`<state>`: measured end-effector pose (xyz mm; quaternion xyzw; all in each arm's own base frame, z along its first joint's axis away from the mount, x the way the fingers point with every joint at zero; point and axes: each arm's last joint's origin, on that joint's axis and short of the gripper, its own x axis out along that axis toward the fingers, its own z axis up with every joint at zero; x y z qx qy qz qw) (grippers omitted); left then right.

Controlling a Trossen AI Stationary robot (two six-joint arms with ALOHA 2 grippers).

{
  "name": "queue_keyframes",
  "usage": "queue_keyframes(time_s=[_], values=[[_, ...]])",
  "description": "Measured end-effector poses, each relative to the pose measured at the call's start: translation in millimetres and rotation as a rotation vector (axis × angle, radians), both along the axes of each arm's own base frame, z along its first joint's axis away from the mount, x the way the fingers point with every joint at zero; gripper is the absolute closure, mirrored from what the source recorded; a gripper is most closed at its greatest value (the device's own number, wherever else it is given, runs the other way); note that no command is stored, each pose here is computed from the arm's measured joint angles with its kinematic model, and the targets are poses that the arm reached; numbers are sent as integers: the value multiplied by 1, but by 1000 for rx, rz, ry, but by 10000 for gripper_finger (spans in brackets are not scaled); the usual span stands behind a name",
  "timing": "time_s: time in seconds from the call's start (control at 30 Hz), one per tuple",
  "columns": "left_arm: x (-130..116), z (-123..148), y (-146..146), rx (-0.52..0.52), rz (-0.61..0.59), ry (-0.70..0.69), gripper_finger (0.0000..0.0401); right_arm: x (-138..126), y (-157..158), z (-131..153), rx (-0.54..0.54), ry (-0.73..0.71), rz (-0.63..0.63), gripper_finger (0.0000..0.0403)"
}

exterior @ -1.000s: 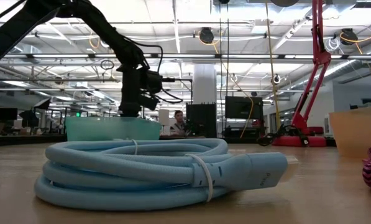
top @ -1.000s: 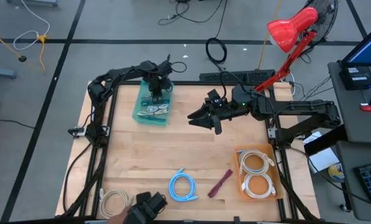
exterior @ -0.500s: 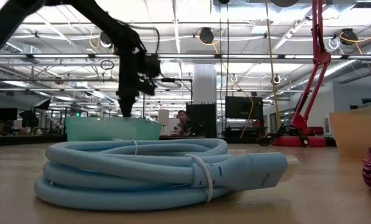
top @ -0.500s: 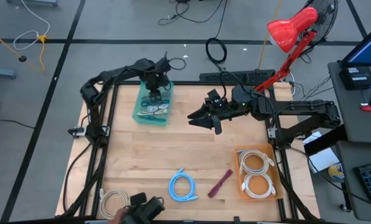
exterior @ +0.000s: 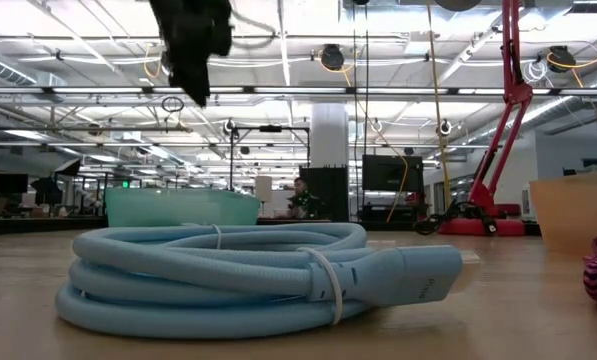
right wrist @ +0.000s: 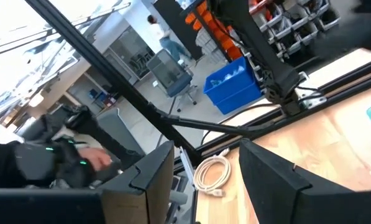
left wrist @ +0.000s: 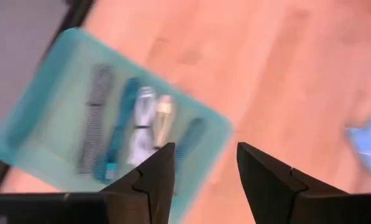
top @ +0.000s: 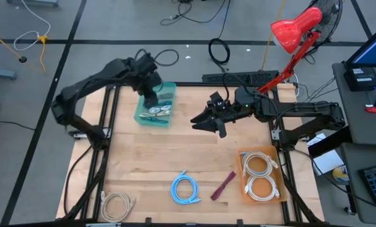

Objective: Pick & Place USB Port
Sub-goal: Put the light brown HDMI cable into the orange bin

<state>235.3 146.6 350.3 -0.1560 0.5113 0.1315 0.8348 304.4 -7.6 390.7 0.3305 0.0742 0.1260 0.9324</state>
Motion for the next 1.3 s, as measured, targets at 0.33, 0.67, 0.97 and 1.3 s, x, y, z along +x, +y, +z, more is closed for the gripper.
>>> queue_keyframes(time_s=[0.33, 0.67, 0.97, 1.3], values=[[-6, 36, -104, -78, -56, -107, 226, 0, 0, -4, -2, 41, 2, 232], [1, 32, -180, -10, -60, -81, 226, 0, 0, -6, -15, 60, 3, 232], [-1, 3, -208, 7, -27, 2, 226, -6, 0, -29, -16, 299, 4, 232], [-19, -53, -239, -87, -106, 228, 226, -8, 5, -35, -15, 364, 18, 232]])
